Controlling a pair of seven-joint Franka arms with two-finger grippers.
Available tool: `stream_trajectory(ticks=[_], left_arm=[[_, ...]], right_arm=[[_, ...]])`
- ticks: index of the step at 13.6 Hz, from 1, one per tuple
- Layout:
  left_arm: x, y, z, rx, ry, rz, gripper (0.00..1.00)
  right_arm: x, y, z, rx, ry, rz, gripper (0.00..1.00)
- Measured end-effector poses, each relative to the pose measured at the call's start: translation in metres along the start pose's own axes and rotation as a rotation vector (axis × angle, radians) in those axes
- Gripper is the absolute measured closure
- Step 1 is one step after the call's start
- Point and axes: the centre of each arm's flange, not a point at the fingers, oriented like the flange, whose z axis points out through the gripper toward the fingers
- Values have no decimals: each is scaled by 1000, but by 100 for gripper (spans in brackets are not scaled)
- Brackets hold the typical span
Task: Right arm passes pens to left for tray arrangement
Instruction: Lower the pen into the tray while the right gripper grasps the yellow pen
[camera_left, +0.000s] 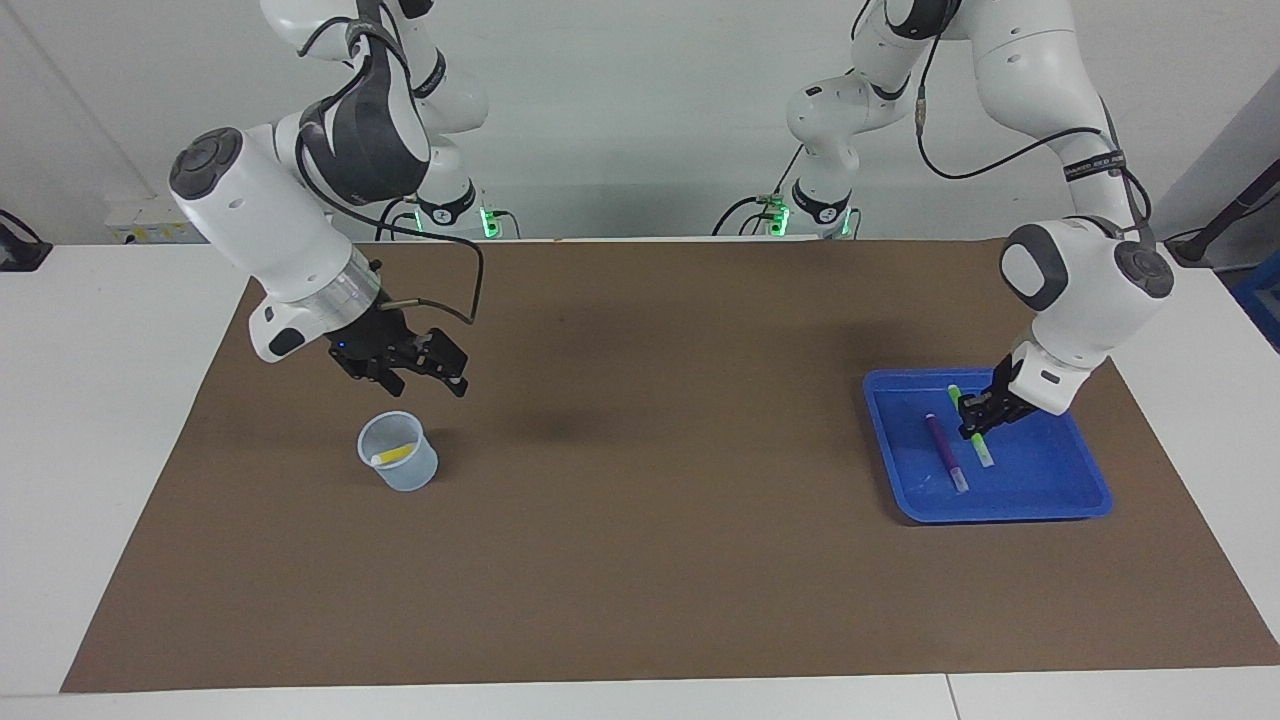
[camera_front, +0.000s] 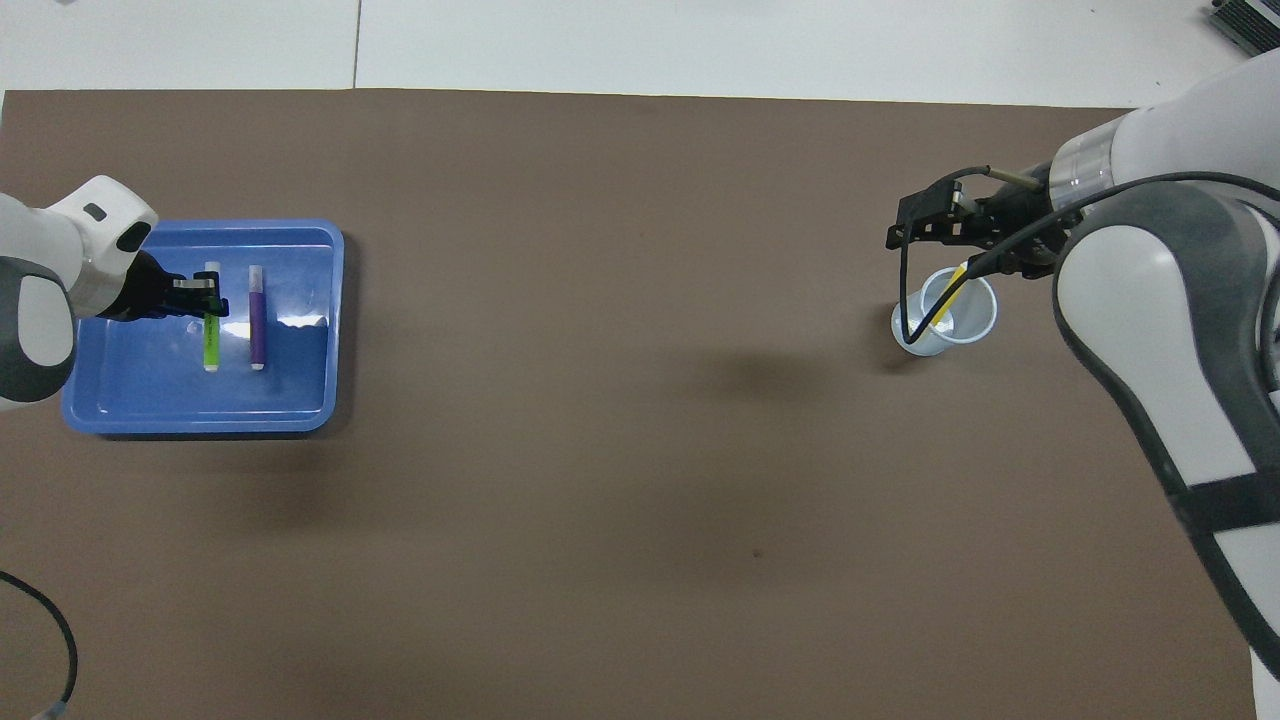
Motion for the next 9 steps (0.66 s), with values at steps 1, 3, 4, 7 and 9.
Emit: stream_trajectory(ticks=[1,3,4,7,9], left_arm=[[2,-3,2,0,2,1,83],[4,-4,2,22,9,22,83],[5,-5,2,37,18,40,83],[5,-6,8,46,22,90,83],[2,-7,18,43,7,98,83]], right_arm=[[-1,12,2,-3,0,24,0],[3,42,-2,-3,12,73,0],[5,57,-6,-3,18,98,0],[15,85,-13,4,59,146,0],[18,89,-12,7,81,153,0]])
